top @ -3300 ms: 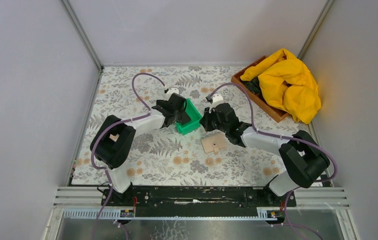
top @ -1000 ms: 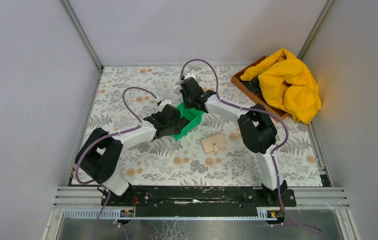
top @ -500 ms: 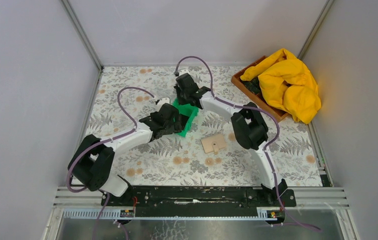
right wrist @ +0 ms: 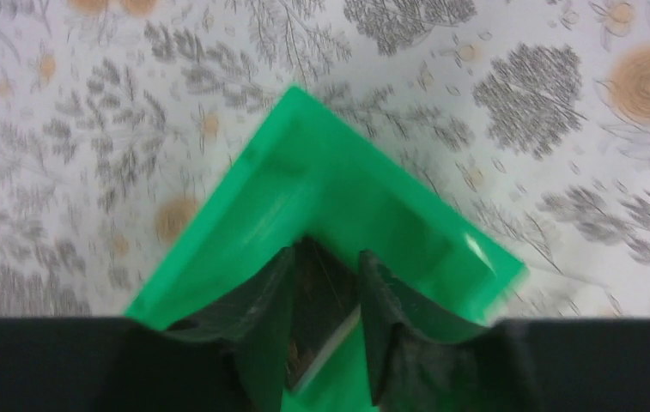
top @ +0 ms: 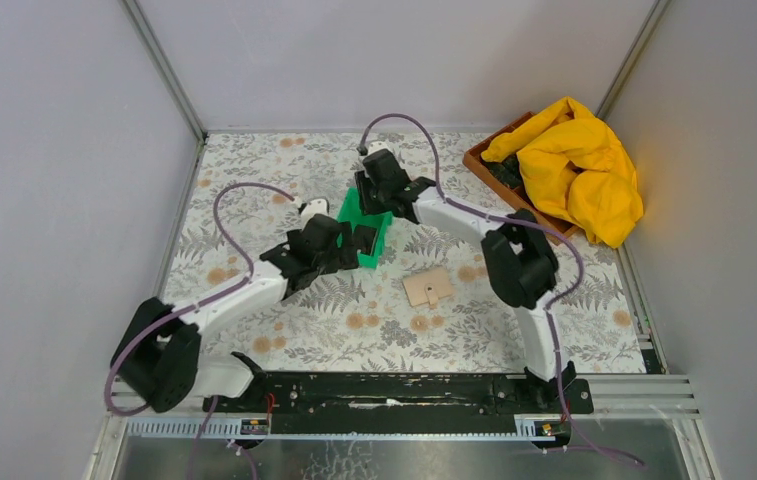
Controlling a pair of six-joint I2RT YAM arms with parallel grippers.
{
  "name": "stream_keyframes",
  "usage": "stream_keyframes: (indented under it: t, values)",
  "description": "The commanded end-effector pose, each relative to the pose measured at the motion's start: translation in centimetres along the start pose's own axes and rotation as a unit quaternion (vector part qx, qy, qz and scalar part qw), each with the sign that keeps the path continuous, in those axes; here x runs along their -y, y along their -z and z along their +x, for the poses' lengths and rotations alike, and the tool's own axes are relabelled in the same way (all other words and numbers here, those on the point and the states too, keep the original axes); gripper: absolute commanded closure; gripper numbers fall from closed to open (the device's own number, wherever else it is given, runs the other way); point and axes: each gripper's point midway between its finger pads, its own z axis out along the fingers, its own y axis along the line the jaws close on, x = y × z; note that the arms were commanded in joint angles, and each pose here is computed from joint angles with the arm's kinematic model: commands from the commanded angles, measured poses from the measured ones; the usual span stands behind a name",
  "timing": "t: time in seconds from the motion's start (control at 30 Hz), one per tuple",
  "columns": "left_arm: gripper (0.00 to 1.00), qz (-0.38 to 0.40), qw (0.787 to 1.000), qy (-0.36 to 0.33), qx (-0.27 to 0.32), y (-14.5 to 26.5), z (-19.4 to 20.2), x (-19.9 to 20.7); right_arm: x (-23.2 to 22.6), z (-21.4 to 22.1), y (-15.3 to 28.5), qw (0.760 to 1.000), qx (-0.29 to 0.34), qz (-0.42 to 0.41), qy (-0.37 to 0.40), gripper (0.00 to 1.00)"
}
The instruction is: Take the credit cards out of the card holder
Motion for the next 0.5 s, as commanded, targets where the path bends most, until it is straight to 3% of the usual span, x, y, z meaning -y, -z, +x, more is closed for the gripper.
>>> stream_keyframes:
  t: [0.0, 0.1, 0.17, 0.23, 0.27, 0.3, 0.33, 0.47]
  values:
    - [0.01, 0.1, 0.994, 0.008, 0.051, 2.3, -0.3, 2.1, -0.1, -5.9, 9.1, 0.993, 0.114, -0.015, -0.017, 0.56]
    - [0.15, 0.156, 0.983, 0.012, 0.098, 4.1, -0.6, 2.7, 3.6, -4.2, 12.5, 0.987, 0.154, 0.047, -0.018, 0.6]
    - [0.17, 0.159, 0.978, -0.006, 0.134, 5.3, -2.0, 2.7, 6.3, -3.7, 15.6, 0.975, 0.201, 0.095, -0.015, 0.6]
    - [0.17, 0.159, 0.974, -0.028, 0.162, 6.1, -3.7, 3.0, 8.8, -3.1, 18.1, 0.961, 0.238, 0.138, -0.033, 0.45]
    - [0.17, 0.162, 0.971, -0.039, 0.169, 6.3, -4.3, 3.4, 9.9, -2.0, 18.4, 0.956, 0.243, 0.158, -0.048, 0.45]
    - [0.18, 0.168, 0.969, -0.051, 0.172, 6.3, -4.8, 4.0, 10.5, -0.8, 18.1, 0.954, 0.25, 0.161, -0.035, 0.61]
    - [0.18, 0.173, 0.968, -0.06, 0.173, 6.0, -5.2, 4.7, 10.6, 0.7, 17.6, 0.959, 0.24, 0.154, -0.005, 0.7]
    - [0.21, 0.184, 0.967, -0.048, 0.169, 3.7, -6.3, 7.1, 10.5, 5.4, 16.0, 0.979, 0.146, 0.143, -0.003, 0.97]
